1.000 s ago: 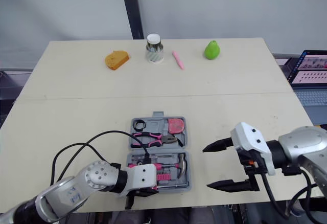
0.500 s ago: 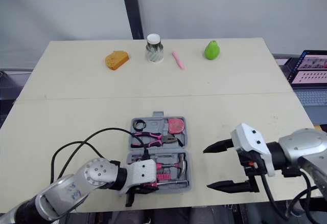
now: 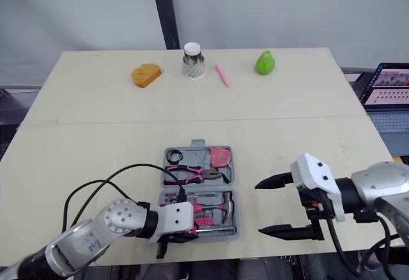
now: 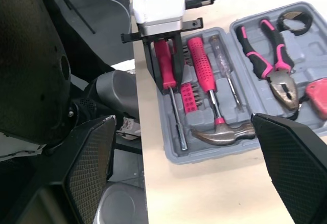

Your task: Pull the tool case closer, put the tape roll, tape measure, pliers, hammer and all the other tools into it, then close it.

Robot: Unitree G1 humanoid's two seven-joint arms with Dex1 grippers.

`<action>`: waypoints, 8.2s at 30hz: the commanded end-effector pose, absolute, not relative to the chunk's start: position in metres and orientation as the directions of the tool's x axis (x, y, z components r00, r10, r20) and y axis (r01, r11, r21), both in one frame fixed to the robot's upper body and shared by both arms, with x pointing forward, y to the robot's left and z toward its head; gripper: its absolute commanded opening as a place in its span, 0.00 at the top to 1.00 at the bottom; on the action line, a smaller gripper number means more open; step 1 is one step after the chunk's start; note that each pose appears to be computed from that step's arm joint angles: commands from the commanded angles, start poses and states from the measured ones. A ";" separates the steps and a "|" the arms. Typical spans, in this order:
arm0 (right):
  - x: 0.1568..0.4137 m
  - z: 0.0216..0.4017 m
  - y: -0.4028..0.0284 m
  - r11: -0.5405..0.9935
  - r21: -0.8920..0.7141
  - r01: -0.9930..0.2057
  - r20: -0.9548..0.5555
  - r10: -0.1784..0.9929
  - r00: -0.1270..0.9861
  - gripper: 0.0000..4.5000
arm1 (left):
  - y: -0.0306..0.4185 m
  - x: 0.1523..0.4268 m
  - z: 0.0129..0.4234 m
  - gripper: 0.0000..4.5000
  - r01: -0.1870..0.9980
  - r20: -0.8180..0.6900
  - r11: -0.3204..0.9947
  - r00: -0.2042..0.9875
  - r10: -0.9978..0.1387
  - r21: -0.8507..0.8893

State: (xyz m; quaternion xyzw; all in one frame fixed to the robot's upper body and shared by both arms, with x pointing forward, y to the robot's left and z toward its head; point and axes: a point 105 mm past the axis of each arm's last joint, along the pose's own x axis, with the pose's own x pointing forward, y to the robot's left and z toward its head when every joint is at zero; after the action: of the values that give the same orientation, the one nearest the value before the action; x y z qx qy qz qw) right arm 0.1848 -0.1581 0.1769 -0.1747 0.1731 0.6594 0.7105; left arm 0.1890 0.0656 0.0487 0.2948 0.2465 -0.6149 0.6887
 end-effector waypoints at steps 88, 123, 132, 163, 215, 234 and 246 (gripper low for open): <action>0.188 0.185 -0.150 0.112 -0.074 -0.991 -0.419 0.898 0.132 0.00 | 0.093 0.174 0.087 0.99 0.994 -0.417 0.083 0.046 -0.908 -0.069; 0.185 0.184 -0.150 0.124 -0.063 -0.990 -0.420 0.897 0.139 0.00 | 0.104 0.144 0.042 0.99 0.993 -0.573 0.114 0.069 -0.817 -0.042; 0.185 0.184 -0.150 0.127 -0.060 -0.990 -0.420 0.897 0.141 0.00 | 0.107 0.151 0.038 0.99 0.982 -0.455 0.179 0.133 -0.880 -0.059; 0.190 0.183 -0.149 0.135 -0.079 -0.988 -0.414 0.897 0.156 0.00 | 0.110 0.197 0.057 0.99 0.977 -0.352 0.203 0.167 -0.921 -0.068; 0.190 0.186 -0.150 0.153 -0.098 -0.983 -0.420 0.889 0.181 0.00 | 0.118 0.180 0.002 0.99 0.995 -0.620 0.103 0.075 -0.781 -0.011; 0.194 0.181 -0.149 0.185 -0.090 -0.979 -0.389 0.898 0.205 0.00 | 0.125 0.185 -0.006 0.99 0.982 -0.470 0.169 0.112 -0.875 -0.081; 0.249 0.136 -0.184 0.523 -0.021 -0.852 -0.259 0.820 0.510 0.00 | 0.193 0.257 0.127 0.99 0.847 -0.329 0.526 0.519 -0.789 0.074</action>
State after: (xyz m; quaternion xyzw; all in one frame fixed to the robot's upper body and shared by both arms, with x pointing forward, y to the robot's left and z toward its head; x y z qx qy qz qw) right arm 0.2411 -0.1782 0.1361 -0.0660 0.1215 0.5052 0.8519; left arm 0.2550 0.1835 0.1232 0.1134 0.1262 -0.4955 0.8519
